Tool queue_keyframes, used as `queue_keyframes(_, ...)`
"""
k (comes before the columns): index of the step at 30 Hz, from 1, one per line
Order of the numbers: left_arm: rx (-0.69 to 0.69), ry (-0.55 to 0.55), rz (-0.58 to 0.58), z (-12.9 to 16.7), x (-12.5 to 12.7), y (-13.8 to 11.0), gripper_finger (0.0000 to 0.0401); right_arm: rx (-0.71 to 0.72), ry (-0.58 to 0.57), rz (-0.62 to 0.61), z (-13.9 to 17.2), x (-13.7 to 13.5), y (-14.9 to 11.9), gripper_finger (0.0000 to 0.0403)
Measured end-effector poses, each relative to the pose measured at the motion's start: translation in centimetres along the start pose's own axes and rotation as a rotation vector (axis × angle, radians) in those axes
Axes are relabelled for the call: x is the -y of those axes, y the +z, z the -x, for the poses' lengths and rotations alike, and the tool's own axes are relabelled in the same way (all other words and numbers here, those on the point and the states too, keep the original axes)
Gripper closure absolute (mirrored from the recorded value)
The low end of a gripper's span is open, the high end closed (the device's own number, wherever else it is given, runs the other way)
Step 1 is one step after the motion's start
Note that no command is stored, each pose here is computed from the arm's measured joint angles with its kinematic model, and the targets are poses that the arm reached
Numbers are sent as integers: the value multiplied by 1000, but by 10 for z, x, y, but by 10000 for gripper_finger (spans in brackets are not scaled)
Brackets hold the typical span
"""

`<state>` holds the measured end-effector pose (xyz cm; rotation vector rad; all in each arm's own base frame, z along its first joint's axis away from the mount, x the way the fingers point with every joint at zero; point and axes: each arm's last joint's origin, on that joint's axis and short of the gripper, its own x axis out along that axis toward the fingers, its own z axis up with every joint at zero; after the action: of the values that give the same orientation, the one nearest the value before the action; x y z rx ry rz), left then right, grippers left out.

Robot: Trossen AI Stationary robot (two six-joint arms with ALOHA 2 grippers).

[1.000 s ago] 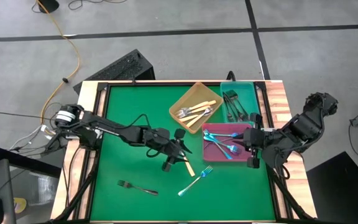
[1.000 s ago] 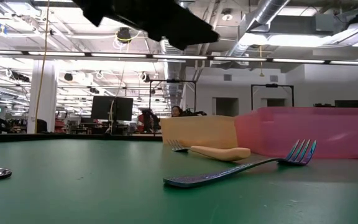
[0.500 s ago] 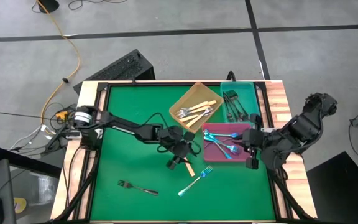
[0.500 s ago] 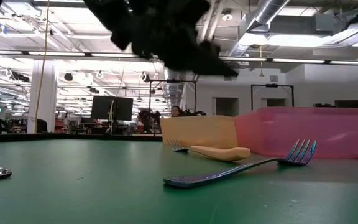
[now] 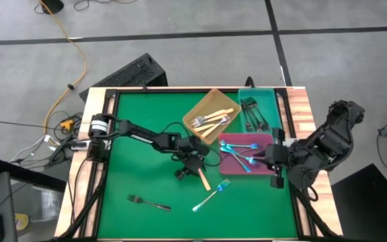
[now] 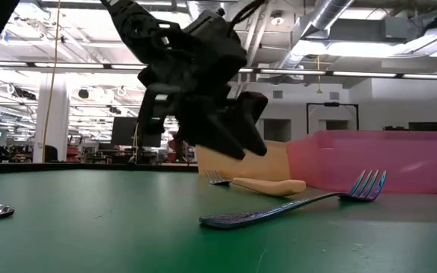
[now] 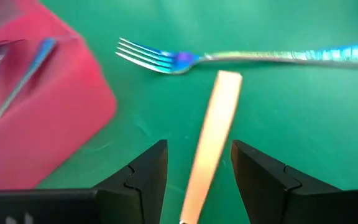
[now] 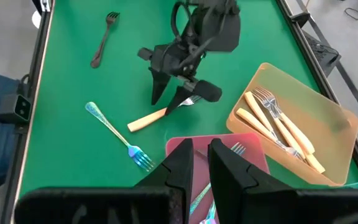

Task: Sort silverware by color (type)
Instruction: Put the orange fork into the orange bin

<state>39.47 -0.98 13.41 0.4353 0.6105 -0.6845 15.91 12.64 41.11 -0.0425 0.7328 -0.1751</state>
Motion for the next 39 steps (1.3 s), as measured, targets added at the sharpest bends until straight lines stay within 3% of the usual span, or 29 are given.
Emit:
queue_keyframes(5, -40, -12, -26, -7, -1, -12, 240, 1, 8, -37, 1, -2, -1, 330)
queue_keyframes(12, -59, -16, 60, -21, -15, -22, 240, -6, 2, -34, -2, -5, -1, 330)
queue_keyframes(17, -96, -77, 96, -23, -17, -21, 244, -31, -19, 1, -10, -13, -2, 330)
queue_keyframes(21, -123, -84, 126, -22, -17, -21, 272, -60, -42, 32, -17, -19, -3, 330)
queue_keyframes(30, -164, -66, 204, -24, -14, -22, 382, -102, -75, 82, -30, -32, -6, 330)
queue_keyframes(39, -209, -71, 289, -14, 0, -5, 383, -42, -92, 109, -23, -36, -9, 330)
